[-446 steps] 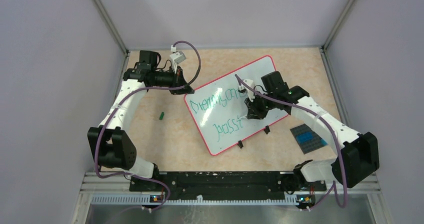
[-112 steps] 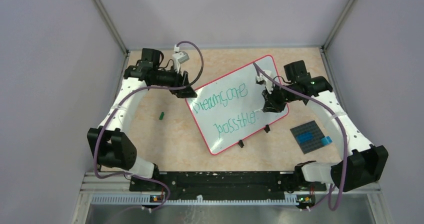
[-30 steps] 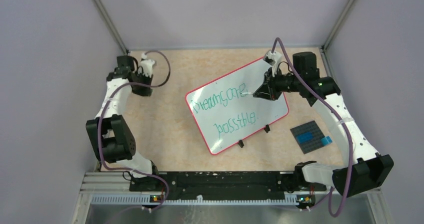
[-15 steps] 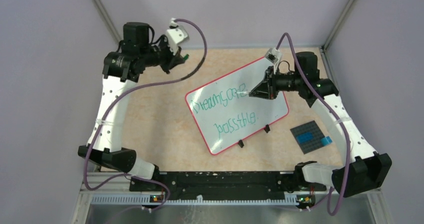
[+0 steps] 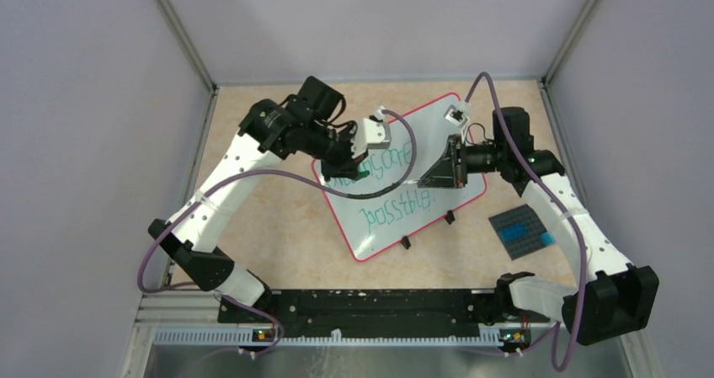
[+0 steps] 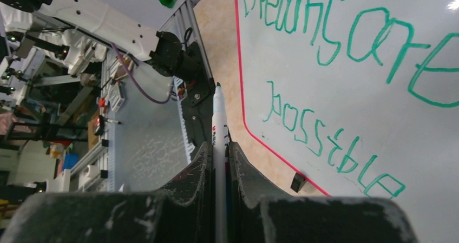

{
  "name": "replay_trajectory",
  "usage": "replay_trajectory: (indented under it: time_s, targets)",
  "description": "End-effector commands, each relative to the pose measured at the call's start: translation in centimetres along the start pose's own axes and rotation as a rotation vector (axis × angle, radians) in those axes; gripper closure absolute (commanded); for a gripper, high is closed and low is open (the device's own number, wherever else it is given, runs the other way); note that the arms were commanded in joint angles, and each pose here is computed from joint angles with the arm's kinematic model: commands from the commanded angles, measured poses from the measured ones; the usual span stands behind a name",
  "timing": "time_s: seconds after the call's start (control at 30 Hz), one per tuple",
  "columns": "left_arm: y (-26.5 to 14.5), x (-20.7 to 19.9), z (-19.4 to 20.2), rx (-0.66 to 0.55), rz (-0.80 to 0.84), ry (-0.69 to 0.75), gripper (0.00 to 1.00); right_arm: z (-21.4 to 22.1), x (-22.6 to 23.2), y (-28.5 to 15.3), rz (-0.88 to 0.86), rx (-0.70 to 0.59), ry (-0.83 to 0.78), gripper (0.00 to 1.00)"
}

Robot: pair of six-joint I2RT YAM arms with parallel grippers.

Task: Write a sentence on the whiteboard
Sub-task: Close the whiteboard marker at the center of the board.

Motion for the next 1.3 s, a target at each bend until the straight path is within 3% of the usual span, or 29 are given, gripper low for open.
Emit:
replay_trajectory:
  time_s: [0.0, 0.53, 1.27]
  targets:
    - [1.8, -1.7, 1.3, 0.111, 0.066, -0.048, 1.0, 0.1, 1.1, -0.2, -0.084, -0.02, 0.009, 1.0]
    - [4.2, -3.4, 1.1, 0.159, 0.125, -0.003, 1.0, 0.8, 1.8, 1.8, -0.208, 0.036, 0.089, 1.0]
    - [4.3, -3.9, 0.0, 0.123, 0.153, 0.003, 1.0, 1.0, 1.4, 3.2, -0.189, 0.066, 0.08, 1.0]
Point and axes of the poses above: each gripper's point midway between its finger pads, its own y axis out along the fingers, its own x axis along the line the jaws close on, z = x × y, the point moved 5 cm from there along -y, back along the fingers, and after that the axes turned 6 degrees about y, right-handed, at the moved point
